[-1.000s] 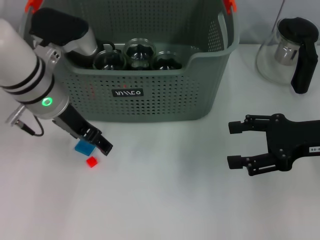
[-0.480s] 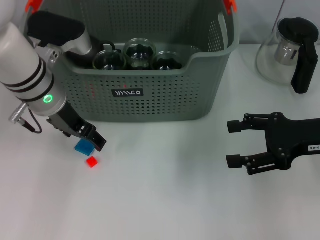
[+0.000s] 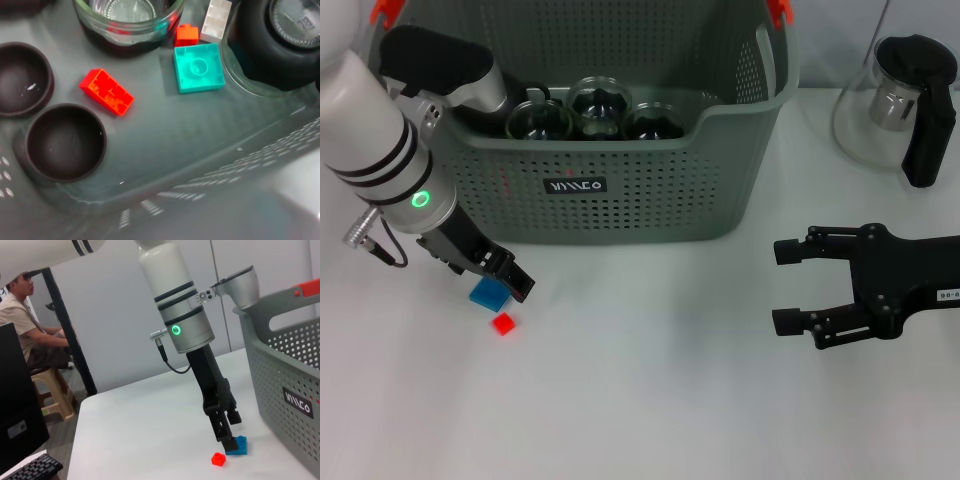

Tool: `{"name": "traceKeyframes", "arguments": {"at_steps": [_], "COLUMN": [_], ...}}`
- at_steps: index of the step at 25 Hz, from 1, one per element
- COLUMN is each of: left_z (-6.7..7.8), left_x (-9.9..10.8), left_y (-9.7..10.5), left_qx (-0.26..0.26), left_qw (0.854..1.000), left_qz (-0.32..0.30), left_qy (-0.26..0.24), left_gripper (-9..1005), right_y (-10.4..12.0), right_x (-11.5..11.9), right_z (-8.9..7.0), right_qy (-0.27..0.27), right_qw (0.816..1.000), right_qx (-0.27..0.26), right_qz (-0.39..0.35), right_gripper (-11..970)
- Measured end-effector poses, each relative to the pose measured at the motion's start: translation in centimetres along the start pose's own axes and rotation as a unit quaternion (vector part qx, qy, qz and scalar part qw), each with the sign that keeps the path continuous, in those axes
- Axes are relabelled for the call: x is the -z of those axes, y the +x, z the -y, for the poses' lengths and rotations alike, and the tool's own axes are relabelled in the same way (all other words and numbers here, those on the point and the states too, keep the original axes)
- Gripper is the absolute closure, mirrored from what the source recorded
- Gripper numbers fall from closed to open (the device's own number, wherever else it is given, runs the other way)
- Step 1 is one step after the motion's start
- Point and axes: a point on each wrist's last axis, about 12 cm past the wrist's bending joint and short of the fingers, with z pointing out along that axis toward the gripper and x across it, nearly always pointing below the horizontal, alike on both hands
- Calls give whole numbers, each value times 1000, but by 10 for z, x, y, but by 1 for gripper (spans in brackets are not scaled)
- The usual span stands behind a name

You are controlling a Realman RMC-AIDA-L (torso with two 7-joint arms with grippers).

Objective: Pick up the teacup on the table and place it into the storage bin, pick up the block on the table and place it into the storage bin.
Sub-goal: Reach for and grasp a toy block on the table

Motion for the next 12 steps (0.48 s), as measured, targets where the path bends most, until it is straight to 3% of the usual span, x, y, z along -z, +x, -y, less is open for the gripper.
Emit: {"name": "traceKeyframes", "arguments": {"at_steps": [12], "left_z": [1], "left_x": [-3], "left_y": [0], "left_qx": [-2], "left_qw": [1000], "left_qz": [2], "left_qy": [-2], "left_gripper": [57], "right_y": [2], "right_x": [0], "right_z": [-2], "right_qy": [-2], "right_qw": [1000], "right_qx": [-2], "right_qz": [1], "right_gripper": [15]}}
